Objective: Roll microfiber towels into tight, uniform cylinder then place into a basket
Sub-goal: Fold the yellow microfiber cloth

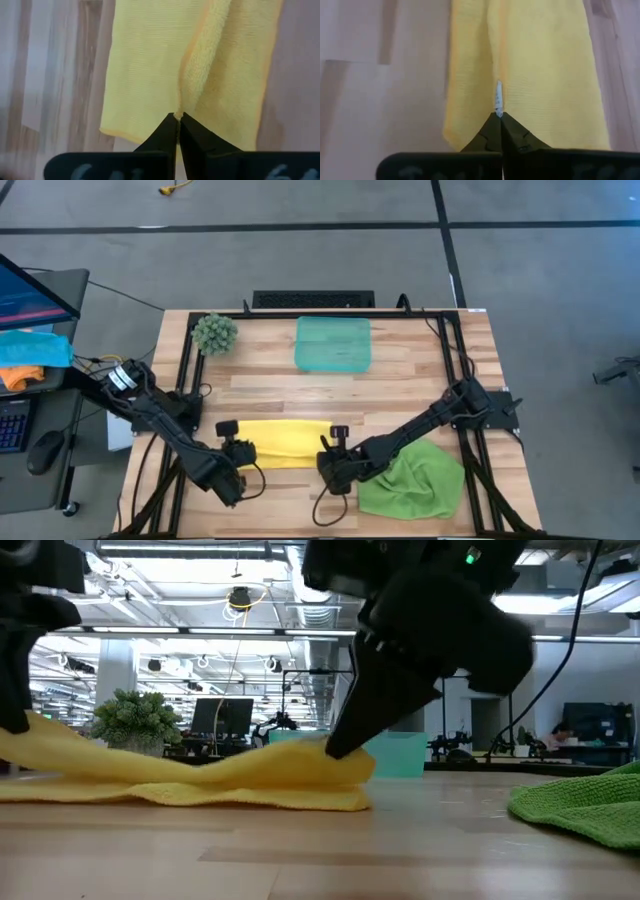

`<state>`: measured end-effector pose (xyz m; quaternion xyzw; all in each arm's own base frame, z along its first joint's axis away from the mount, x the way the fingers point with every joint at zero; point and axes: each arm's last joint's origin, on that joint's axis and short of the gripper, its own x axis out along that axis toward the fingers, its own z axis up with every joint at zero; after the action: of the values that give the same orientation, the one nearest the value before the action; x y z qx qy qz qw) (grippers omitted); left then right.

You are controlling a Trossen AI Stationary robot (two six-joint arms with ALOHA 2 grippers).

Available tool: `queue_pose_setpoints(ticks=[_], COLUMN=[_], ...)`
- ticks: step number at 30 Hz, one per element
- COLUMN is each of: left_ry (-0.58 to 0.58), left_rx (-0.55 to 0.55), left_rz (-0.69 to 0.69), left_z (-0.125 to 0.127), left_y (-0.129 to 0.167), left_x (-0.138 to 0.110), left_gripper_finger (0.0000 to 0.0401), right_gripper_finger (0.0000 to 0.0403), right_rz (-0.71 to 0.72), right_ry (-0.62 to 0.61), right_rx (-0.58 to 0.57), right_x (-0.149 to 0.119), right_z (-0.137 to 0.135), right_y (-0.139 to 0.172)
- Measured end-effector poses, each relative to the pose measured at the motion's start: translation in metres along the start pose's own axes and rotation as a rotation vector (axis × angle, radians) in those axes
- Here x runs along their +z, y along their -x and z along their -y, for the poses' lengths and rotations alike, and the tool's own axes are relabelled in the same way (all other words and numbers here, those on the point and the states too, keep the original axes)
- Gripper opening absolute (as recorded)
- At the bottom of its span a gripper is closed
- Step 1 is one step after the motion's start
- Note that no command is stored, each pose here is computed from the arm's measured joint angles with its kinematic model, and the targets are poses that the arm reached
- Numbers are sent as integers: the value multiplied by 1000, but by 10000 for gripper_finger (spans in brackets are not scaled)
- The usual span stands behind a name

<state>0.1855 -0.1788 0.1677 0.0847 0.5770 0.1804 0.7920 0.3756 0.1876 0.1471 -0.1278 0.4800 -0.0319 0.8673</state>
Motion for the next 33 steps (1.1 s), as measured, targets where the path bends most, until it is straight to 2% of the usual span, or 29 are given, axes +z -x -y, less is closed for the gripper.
queue_pose_setpoints(ticks=[4, 14, 21, 25, 33], left_ry=[1, 37, 39, 24, 26], left_rx=[-30, -46, -65, -90, -100], left_rz=[-9, -9, -24, -27, -19], left_z=[4, 6, 7, 9, 10], left_y=[5, 6, 6, 6, 6], left_x=[-2, -3, -3, -2, -1], left_gripper_finger=[1, 0, 2, 23, 93], right_gripper_finger=[9, 8, 45, 67, 103], right_rz=[22, -7, -2, -1, -2], right_ry=[19, 29, 26, 26, 25], right_rx=[12, 7, 13, 14, 15], right_x=[8, 1, 1, 1, 1], right_z=[-5, -4, -4, -4, -4], right_y=[8, 3, 3, 3, 3])
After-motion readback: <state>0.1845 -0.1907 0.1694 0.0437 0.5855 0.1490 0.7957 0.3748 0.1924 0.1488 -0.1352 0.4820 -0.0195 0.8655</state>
